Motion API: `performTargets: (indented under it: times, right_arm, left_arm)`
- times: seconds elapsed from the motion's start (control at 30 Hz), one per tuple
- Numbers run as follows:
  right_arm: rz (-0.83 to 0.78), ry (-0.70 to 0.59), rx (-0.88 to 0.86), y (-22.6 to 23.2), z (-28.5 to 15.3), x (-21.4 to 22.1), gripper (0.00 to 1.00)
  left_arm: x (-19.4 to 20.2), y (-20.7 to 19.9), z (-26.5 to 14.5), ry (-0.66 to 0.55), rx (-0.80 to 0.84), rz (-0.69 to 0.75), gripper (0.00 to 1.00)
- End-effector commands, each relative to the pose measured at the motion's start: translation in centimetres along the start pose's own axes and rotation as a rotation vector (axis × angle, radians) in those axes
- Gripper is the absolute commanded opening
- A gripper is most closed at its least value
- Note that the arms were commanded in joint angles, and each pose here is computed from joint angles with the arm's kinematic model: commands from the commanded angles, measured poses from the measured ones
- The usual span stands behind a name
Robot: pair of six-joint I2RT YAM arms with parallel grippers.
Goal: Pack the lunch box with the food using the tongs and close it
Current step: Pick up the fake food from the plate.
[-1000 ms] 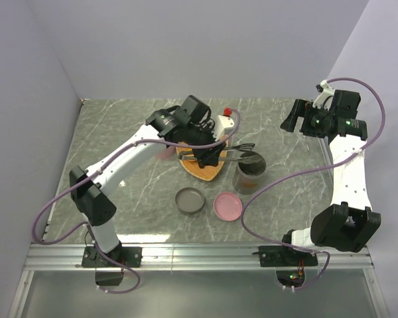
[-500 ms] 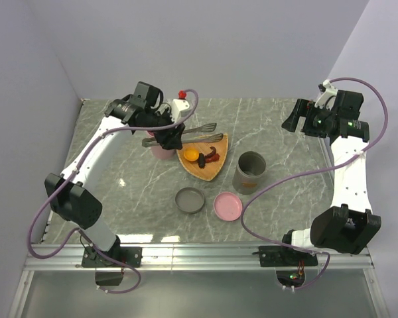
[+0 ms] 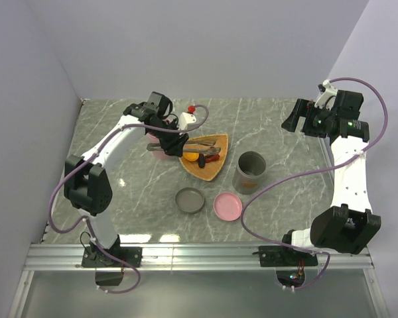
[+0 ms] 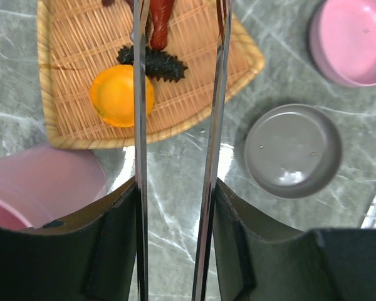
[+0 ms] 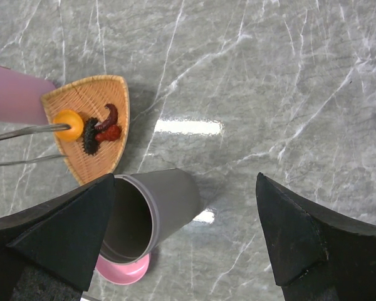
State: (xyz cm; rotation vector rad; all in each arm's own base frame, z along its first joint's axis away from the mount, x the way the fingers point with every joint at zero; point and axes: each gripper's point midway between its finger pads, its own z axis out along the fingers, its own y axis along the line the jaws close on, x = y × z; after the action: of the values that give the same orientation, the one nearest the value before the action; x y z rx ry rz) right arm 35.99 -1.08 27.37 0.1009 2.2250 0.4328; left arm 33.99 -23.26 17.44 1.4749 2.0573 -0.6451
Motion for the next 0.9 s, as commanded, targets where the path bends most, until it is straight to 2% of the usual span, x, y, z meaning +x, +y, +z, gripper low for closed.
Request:
performTargets:
  times: [0.0,0.23,0.87]
  right_arm:
    - [-0.013,-0.026,-0.007,0.1,-0.4,-0.7,1.0]
    - [-0.005,-0.011,-0.007,-0.1,0.0,-0.4,1.0]
    - [-0.001,0.0,-0.005,-0.4,0.5,-0.5,1.0]
  left_arm:
    - [-0.6,1.5,0.8,-0.017,-0.028,0.063,0.5]
    - [0.7,2.8,2.8,0.025,-0.025,0.052,0.46]
    - [2.6,2.9,5.1,0.074,0.019,0.011,0.49]
